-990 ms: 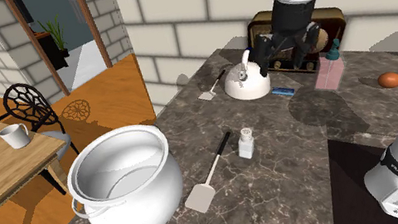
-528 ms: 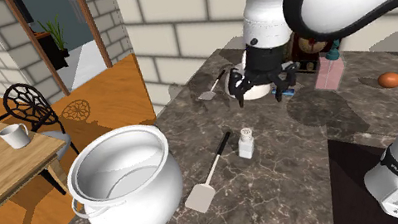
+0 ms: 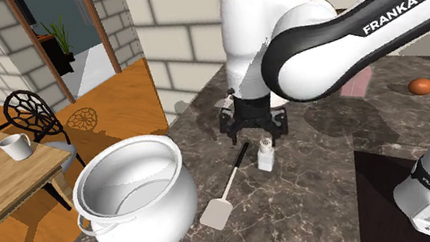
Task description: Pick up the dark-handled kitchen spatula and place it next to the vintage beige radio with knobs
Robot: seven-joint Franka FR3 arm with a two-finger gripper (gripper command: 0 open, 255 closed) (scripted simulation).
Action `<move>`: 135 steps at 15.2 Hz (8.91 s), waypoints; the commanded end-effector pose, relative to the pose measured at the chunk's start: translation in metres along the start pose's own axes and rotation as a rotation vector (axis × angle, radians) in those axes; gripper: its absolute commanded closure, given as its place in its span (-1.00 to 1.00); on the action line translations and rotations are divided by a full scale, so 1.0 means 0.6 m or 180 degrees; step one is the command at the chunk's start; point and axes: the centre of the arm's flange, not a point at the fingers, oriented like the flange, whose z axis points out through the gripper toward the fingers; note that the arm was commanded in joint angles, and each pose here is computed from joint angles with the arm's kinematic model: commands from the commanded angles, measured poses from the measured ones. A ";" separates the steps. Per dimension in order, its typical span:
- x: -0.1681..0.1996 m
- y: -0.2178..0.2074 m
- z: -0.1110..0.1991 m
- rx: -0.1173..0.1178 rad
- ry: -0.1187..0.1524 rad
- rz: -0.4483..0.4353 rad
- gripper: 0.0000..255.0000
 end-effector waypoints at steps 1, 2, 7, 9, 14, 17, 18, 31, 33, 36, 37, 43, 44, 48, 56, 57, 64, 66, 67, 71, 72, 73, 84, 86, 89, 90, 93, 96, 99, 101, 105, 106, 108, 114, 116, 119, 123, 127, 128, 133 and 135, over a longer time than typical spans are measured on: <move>-0.017 -0.032 0.031 -0.0010 -0.0026 0.0221 -1.00; -0.024 -0.048 0.045 -0.0020 -0.0034 0.0323 -1.00; -0.044 -0.107 0.107 -0.0056 -0.0062 0.0693 -1.00; -0.044 -0.107 0.124 -0.0056 -0.0062 0.0693 -1.00; -0.045 -0.106 0.164 -0.0056 -0.0062 0.0693 -1.00; -0.045 -0.106 0.164 -0.0056 -0.0062 0.0693 -1.00; -0.045 -0.106 0.164 -0.0056 -0.0062 0.0693 -1.00; -0.045 -0.106 0.164 -0.0056 -0.0062 0.0694 1.00; -0.043 -0.106 0.147 -0.0056 -0.0062 0.0693 1.00; -0.041 -0.106 0.121 -0.0056 -0.0062 0.0693 1.00; -0.040 -0.106 0.112 -0.0056 -0.0062 0.0693 1.00; -0.036 -0.106 0.059 -0.0056 -0.0062 0.0693 1.00; -0.035 -0.106 0.050 -0.0056 -0.0062 0.0693 1.00; -0.032 -0.106 0.015 -0.0056 -0.0062 0.0693 1.00; -0.026 -0.106 -0.055 -0.0056 -0.0062 0.0693 1.00; -0.025 -0.106 -0.064 -0.0056 -0.0062 0.0693 1.00; -0.020 -0.106 -0.125 -0.0056 -0.0062 0.0693 1.00; -0.018 -0.106 -0.142 -0.0056 -0.0062 0.0693 1.00; -0.017 -0.106 -0.151 -0.0056 -0.0062 0.0693 1.00; -0.014 -0.106 -0.186 -0.0056 -0.0062 0.0693 1.00; -0.014 -0.106 -0.195 -0.0056 -0.0062 0.0693 1.00; -0.013 -0.106 -0.204 -0.0056 -0.0062 0.0693 1.00; -0.005 -0.107 -0.300 -0.0056 -0.0062 0.0693 1.00; -0.003 -0.107 -0.318 -0.0056 -0.0062 0.0693 1.00; -0.001 -0.107 -0.344 -0.0056 -0.0062 0.0693 1.00; 0.000 -0.107 -0.353 -0.0056 -0.0062 0.0693 1.00; 0.002 -0.107 -0.371 -0.0056 -0.0062 0.0694 1.00; 0.042 -0.054 -0.368 -0.0056 -0.0062 0.0693 1.00; 0.082 -0.002 -0.364 -0.0056 -0.0062 0.0693 1.00; 0.109 0.033 -0.362 -0.0056 -0.0062 0.0693 1.00; 0.162 0.103 -0.358 -0.0056 -0.0062 0.0693 1.00; 0.175 0.120 -0.357 -0.0056 -0.0062 0.0693 1.00; 0.202 0.155 -0.354 -0.0056 -0.0062 0.0693 1.00; 0.282 0.259 -0.348 -0.0056 -0.0062 0.0693 1.00; 0.309 0.294 -0.345 -0.0056 -0.0062 0.0693 1.00; 0.349 0.347 -0.342 -0.0056 -0.0062 0.0693 1.00; 0.403 0.416 -0.338 -0.0056 -0.0062 0.0693 1.00; 0.456 0.486 -0.333 -0.0056 -0.0062 0.0693 1.00; 0.470 0.504 -0.332 -0.0056 -0.0062 0.0693 1.00; 0.537 0.591 -0.326 -0.0056 -0.0062 0.0693 1.00; 0.563 0.626 -0.324 -0.0056 -0.0062 0.0693 1.00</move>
